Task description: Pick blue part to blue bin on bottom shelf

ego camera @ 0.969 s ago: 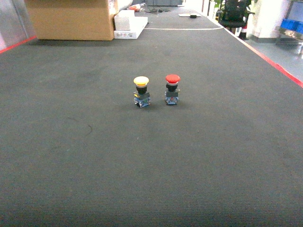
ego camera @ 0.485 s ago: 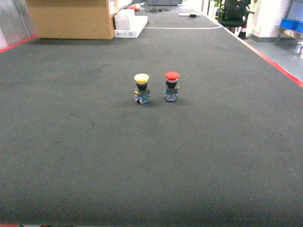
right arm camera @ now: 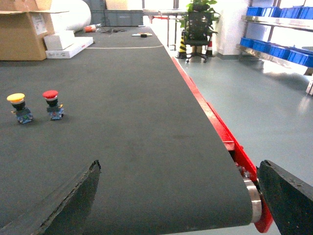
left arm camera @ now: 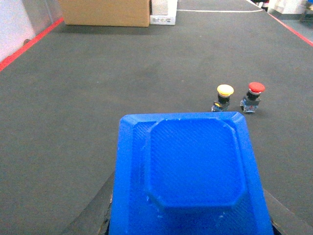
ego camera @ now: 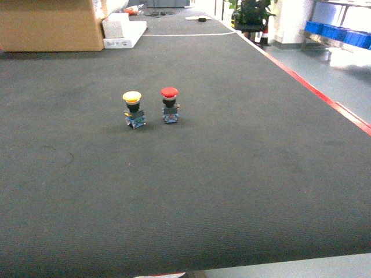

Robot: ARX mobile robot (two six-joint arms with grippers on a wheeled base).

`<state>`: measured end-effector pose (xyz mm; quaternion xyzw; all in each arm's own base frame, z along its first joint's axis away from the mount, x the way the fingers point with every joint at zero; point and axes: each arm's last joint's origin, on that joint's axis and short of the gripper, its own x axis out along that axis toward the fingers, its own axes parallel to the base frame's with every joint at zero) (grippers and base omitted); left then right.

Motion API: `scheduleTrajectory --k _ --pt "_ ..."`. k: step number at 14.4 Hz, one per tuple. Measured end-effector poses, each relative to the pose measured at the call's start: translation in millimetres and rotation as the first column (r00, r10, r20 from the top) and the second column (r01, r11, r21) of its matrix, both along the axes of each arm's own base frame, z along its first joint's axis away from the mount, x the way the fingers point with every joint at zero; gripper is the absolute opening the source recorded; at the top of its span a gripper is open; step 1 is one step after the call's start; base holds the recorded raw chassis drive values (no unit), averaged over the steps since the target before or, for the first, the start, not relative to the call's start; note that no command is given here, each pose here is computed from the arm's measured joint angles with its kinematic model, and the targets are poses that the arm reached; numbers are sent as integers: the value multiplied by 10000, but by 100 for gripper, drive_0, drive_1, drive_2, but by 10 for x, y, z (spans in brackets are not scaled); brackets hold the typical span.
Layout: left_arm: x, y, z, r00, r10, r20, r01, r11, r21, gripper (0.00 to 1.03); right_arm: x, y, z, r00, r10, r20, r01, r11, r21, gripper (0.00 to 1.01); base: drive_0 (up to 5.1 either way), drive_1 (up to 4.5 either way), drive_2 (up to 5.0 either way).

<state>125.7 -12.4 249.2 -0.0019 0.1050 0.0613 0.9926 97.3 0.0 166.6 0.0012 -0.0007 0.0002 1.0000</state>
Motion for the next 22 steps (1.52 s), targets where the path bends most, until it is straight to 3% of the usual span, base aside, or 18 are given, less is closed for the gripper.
scheduleTrajectory --k 22 --pt "0 -1 -1 10000 -8 -8 8 10000 0 44 0 0 0 10000 0 0 0 10000 0 98 -162 -162 -162"
